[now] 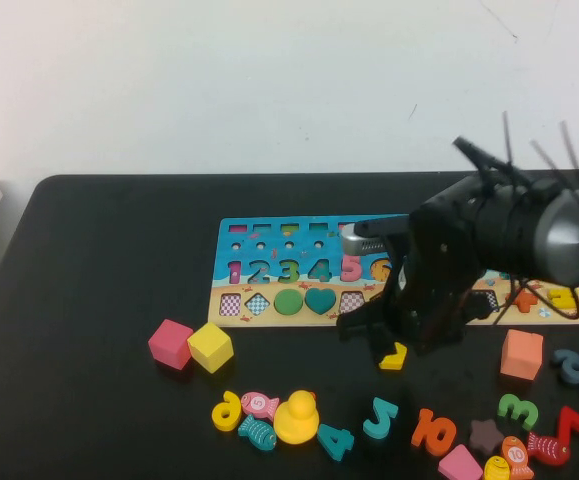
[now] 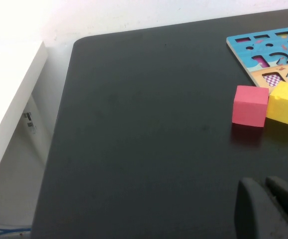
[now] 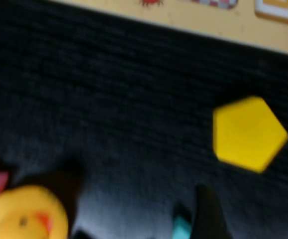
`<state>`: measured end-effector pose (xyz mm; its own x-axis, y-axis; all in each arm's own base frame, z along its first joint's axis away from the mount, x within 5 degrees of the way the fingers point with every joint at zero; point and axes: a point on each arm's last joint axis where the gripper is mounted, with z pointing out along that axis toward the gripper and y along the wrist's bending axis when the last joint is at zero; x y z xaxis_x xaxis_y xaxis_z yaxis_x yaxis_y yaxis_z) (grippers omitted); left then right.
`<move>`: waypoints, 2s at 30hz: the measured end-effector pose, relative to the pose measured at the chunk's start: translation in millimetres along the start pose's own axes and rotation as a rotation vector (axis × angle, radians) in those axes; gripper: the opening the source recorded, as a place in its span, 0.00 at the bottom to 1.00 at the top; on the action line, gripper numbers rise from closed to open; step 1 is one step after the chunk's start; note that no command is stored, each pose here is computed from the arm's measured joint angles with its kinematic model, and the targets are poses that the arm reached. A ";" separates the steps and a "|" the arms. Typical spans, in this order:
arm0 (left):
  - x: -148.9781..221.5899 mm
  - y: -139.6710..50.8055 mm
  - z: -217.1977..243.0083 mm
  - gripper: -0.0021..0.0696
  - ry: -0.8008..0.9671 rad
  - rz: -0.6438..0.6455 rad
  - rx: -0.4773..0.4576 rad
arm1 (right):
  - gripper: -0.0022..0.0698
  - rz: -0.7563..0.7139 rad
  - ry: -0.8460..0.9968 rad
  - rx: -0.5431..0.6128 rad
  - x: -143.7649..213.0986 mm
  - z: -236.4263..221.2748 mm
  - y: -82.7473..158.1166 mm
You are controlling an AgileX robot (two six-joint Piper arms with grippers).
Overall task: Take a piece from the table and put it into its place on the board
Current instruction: Pick up the "Pentagon"
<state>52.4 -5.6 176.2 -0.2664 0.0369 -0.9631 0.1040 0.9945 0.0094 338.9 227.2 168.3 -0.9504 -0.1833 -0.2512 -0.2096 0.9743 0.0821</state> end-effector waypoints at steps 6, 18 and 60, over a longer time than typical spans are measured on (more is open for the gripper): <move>0.0 0.0 0.0 0.03 0.000 0.000 0.000 | 0.63 0.041 -0.010 0.013 -1.7 26.2 -0.3; 0.0 0.0 0.0 0.03 0.000 0.000 0.000 | 0.63 0.033 -0.012 0.047 -22.3 32.4 5.2; 0.0 0.1 0.0 0.03 0.000 0.001 -0.001 | 0.54 -0.038 0.083 0.118 -32.2 36.3 6.2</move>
<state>52.4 -5.5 176.2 -0.2664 0.0378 -0.9631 0.1030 0.9946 0.0105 376.5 243.9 141.9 -0.9591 -0.2255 -0.1713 -0.2217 0.9742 -0.0414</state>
